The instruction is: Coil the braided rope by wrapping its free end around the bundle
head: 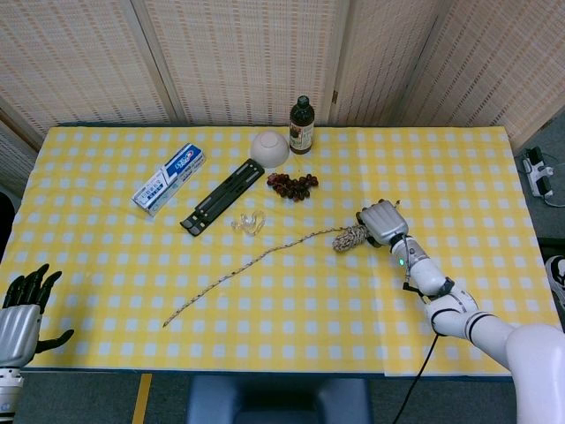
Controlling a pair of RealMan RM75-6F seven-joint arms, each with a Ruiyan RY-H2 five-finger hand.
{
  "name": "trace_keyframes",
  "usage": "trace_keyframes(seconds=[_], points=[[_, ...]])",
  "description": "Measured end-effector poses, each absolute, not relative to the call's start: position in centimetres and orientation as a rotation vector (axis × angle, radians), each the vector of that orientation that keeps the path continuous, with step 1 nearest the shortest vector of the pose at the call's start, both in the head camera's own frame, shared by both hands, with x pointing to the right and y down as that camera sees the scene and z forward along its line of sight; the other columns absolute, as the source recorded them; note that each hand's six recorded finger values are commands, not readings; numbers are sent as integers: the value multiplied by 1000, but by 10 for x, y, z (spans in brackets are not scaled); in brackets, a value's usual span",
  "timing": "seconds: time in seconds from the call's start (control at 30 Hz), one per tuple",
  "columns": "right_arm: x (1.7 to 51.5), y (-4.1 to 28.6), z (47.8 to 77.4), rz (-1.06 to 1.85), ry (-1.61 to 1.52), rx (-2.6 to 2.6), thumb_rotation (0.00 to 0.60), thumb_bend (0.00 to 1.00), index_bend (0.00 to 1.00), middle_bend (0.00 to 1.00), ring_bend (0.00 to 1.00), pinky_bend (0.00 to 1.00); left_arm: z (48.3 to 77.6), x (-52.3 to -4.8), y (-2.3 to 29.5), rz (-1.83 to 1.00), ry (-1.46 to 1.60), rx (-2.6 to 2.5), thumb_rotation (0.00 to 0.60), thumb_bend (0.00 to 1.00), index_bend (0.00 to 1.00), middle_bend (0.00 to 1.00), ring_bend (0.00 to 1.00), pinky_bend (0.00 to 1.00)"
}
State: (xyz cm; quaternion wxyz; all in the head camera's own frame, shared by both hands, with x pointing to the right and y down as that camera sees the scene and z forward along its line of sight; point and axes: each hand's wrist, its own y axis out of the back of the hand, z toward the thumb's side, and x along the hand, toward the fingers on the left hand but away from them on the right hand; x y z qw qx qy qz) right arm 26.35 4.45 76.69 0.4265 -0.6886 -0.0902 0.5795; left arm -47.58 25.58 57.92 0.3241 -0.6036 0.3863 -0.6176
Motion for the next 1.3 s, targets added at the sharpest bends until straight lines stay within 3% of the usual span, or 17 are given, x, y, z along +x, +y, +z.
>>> trace_keyframes(seconds=[0.23,0.43,0.63,0.8,0.9,1.3], points=[[260,42,757,1407,-289,-1744,600,625,747,591,622,495,577,-475,251,-1589,1020,-1582,600,135,157,40,38,0],[257,43,737,1336,-327,-1769,600,649,767,608,640,516,575,-463,237,-1495,1014,-1608,600,140,221,113,116,41],[245,53,708,1238,-367,-1817,600,654,774,616,642,527,578,-436,215,-1365,986,-1667,600,166,328,256,257,202],[238,64,685,1181,-375,-1828,600,653,777,618,652,533,592,-410,197,-1298,941,-1751,600,197,438,452,450,451],[237,68,675,1169,-372,-1812,600,653,778,618,657,537,601,-394,193,-1277,901,-1797,600,197,470,570,548,545],[239,75,660,1184,-406,-1790,600,654,778,619,658,537,635,-345,208,-1256,788,-1939,600,192,478,763,697,692]])
